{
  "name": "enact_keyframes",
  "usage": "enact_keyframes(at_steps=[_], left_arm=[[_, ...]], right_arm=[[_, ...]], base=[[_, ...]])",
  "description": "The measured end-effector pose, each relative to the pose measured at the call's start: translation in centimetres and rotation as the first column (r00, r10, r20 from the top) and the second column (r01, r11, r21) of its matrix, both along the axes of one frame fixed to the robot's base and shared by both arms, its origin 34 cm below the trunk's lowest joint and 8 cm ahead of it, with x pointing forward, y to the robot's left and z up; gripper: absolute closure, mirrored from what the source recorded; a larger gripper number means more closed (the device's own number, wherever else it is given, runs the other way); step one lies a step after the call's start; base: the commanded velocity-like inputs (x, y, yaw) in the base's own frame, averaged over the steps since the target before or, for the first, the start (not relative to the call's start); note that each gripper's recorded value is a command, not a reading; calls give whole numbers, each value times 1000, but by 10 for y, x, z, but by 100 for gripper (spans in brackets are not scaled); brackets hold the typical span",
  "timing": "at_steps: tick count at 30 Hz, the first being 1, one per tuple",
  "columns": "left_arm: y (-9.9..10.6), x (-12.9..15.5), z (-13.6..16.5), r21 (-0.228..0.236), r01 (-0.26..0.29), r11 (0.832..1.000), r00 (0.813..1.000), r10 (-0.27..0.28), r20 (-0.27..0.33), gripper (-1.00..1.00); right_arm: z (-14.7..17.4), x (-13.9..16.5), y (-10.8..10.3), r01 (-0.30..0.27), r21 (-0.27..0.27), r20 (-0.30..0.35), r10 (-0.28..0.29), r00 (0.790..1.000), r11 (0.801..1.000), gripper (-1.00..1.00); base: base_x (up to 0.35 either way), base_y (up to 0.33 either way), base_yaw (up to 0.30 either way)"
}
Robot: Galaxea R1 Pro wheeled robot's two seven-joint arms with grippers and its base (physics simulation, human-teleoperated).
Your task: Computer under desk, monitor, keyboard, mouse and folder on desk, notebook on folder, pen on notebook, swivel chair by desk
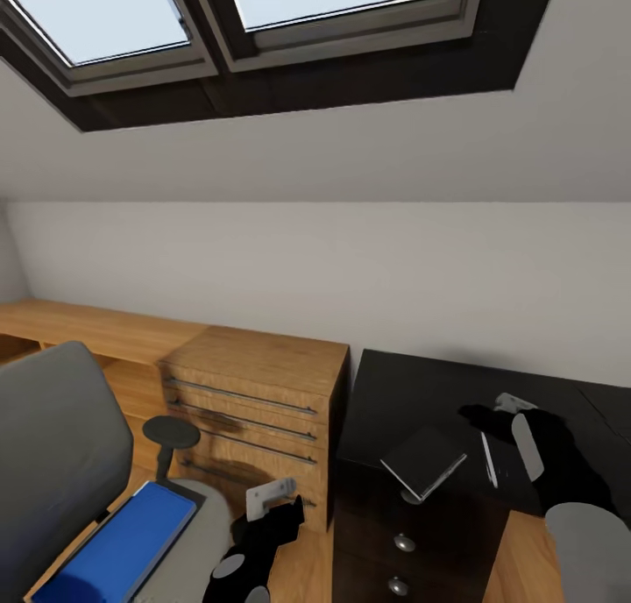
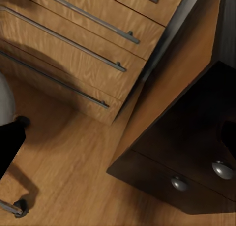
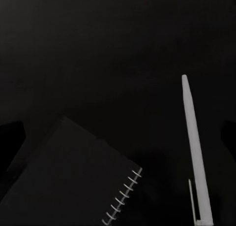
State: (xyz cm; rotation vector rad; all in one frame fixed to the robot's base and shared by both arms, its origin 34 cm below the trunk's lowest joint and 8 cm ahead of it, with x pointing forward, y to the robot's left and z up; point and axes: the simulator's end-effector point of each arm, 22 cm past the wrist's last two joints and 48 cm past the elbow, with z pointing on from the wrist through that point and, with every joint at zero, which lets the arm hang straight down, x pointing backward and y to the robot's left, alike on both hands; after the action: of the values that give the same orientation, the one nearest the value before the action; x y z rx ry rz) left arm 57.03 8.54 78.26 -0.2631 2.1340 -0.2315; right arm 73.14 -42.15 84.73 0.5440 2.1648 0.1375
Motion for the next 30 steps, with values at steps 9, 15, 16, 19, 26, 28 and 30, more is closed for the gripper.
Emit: enact_keyframes(at_steps=[9,15,16,19,26,28,30], left_arm=[[6,1,-2,13,-2,1000,1000,2,1,-100],[7,1,-3,14,-3,1000,1000,3,0,-100],[7,1,-3,14,-3,1000,1000,3,1,-100],[7,1,-3,14,-3,1000,1000,3,0,-100],[7,1,-4,14,-2,1000,1000,2,-3,-100],[7,1,-5,14,-3,1000,1000,3,-5,-100],[7,0,-6,14,-3,1000,1000,3,-7,-100]], right_arm=[[-1,1,5,-5,2,-1,5,1000,1000,-100],[-1,1,5,-5,3,0,5,1000,1000,-100],[-1,1,5,-5,3,0,5,1000,1000,-100],[-1,1,5,-5,2,0,5,1000,1000,-100],[-3,1,5,-4,1,-4,4,1000,1000,-100],[-4,1,5,-5,0,-5,5,1000,1000,-100],[-5,2,6,-5,0,-7,5,1000,1000,-100]], base=[[-206,0,270],[-329,0,277],[-334,0,277],[-335,0,276],[-302,0,248],[-116,0,223],[-74,0,220]])
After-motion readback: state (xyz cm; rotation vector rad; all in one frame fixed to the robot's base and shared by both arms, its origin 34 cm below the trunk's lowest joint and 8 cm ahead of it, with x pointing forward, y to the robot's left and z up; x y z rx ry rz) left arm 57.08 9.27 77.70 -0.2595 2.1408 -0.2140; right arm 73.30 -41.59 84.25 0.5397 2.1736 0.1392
